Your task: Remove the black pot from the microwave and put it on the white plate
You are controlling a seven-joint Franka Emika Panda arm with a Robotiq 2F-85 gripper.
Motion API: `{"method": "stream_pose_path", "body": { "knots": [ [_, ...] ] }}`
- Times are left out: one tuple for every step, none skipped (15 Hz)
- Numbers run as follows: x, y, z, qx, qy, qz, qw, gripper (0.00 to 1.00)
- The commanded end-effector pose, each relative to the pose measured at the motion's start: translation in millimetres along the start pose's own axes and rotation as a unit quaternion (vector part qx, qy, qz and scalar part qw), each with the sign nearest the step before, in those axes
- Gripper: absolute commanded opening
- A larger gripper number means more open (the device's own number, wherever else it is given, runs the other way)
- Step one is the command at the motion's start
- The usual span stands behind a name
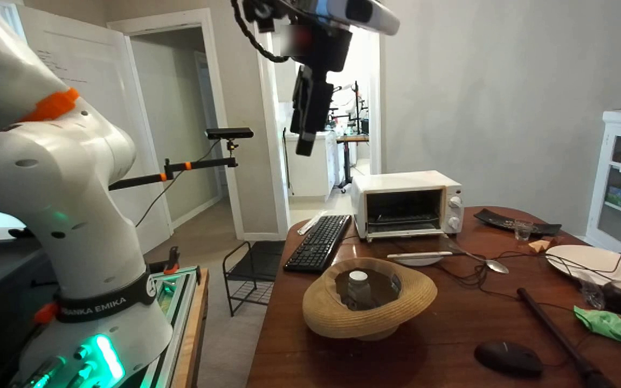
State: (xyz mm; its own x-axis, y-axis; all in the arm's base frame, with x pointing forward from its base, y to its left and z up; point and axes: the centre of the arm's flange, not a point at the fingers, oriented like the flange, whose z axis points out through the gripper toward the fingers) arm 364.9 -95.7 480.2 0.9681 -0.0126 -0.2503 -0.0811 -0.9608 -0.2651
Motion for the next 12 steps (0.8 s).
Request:
{"method": "stream_pose_path", "body": {
  "knots": [
    [86.0,28.2,26.9,0.084,-0.031,-0.041,0.9952,1.0],
    [103.7,30.7,38.6,0.106,-0.042,-0.048,0.9923,1.0],
    [121.3,29.1,49.7,0.128,-0.055,-0.055,0.9887,1.0],
    [137.4,27.0,62.3,0.15,-0.066,-0.062,0.9845,1.0],
    [154.1,21.4,73.3,0.168,-0.076,-0.067,0.9806,1.0],
    [170.5,15.4,86.2,0.18,-0.084,-0.069,0.9776,1.0],
    [186.6,6.3,99.4,0.188,-0.095,-0.068,0.9753,1.0],
    [203.7,-1.9,111.7,0.193,-0.106,-0.064,0.9735,1.0],
    [220.3,-9.3,125.7,0.196,-0.125,-0.054,0.971,1.0],
    [237.4,-17.9,139.0,0.196,-0.146,-0.049,0.9685,1.0],
    [182.8,-15.4,130.3,0.184,-0.107,-0.062,0.9751,1.0],
    [194.8,-20.2,143.6,0.183,-0.12,-0.064,0.9737,1.0]
  ]
}}
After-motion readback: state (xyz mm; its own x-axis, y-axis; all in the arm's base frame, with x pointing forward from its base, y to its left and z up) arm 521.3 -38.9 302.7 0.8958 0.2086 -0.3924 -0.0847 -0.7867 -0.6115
